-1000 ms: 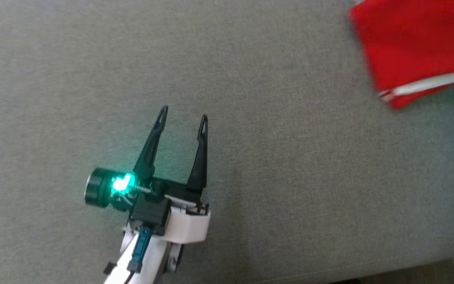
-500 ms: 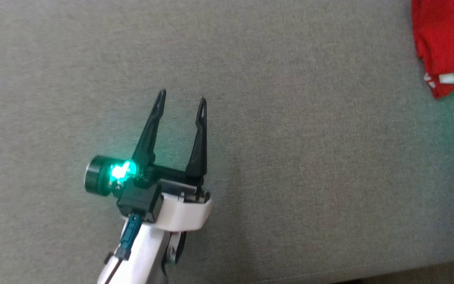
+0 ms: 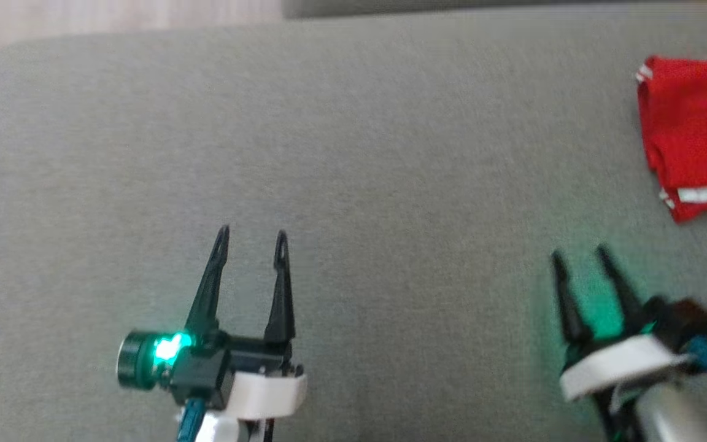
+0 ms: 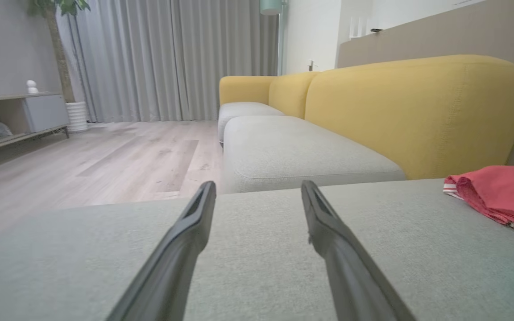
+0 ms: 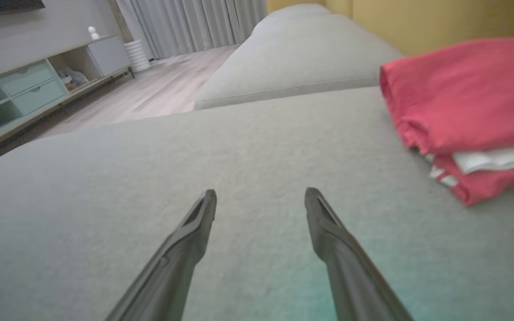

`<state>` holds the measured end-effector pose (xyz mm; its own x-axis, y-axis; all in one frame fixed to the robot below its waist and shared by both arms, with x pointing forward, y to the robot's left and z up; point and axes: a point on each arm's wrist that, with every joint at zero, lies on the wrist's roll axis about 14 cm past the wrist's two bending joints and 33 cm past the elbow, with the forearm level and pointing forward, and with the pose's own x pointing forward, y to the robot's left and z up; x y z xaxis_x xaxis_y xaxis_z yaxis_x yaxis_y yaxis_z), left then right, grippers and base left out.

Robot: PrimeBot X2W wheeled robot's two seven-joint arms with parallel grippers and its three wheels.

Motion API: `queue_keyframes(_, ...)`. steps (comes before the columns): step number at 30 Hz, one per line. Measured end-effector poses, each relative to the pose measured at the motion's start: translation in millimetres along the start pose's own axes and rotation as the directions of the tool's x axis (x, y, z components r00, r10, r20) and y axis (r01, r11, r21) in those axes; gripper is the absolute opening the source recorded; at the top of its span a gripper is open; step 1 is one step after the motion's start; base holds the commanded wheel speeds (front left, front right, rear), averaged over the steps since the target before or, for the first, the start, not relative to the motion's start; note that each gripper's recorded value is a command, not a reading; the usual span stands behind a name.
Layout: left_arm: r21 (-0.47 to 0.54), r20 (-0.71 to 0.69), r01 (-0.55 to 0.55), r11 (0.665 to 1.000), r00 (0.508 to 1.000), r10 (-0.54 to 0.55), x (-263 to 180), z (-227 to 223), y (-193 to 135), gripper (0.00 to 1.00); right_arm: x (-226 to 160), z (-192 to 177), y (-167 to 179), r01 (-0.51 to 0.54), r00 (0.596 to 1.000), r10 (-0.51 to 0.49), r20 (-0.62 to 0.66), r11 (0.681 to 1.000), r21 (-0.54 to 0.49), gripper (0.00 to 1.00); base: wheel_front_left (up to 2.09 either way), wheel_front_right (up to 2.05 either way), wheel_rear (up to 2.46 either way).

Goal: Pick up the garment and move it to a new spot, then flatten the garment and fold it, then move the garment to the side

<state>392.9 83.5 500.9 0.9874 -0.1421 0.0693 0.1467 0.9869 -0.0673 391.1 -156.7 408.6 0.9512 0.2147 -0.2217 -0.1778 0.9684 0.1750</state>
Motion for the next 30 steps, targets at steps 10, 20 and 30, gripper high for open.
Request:
queue_keyframes(10,0.013,0.036,-0.084,0.996,0.996,0.084,-59.6,20.4,21.5,1.0,-46.9,33.4,42.6,-0.025,0.988,0.025,0.155,1.0,-0.003,1.0,0.0,0.0,0.0)
queue_keyframes(20,0.024,0.048,-0.078,0.997,0.996,0.077,-87.7,24.3,24.8,1.0,-75.3,40.5,43.3,0.002,0.981,0.005,0.196,0.999,-0.035,1.0,0.0,0.0,0.0)
queue_keyframes(30,0.035,0.028,-0.068,0.997,0.997,0.067,-89.3,17.7,27.3,0.0,-77.2,43.3,41.1,0.01,0.978,-0.005,0.207,1.0,-0.02,0.0,0.0,0.0,0.0)
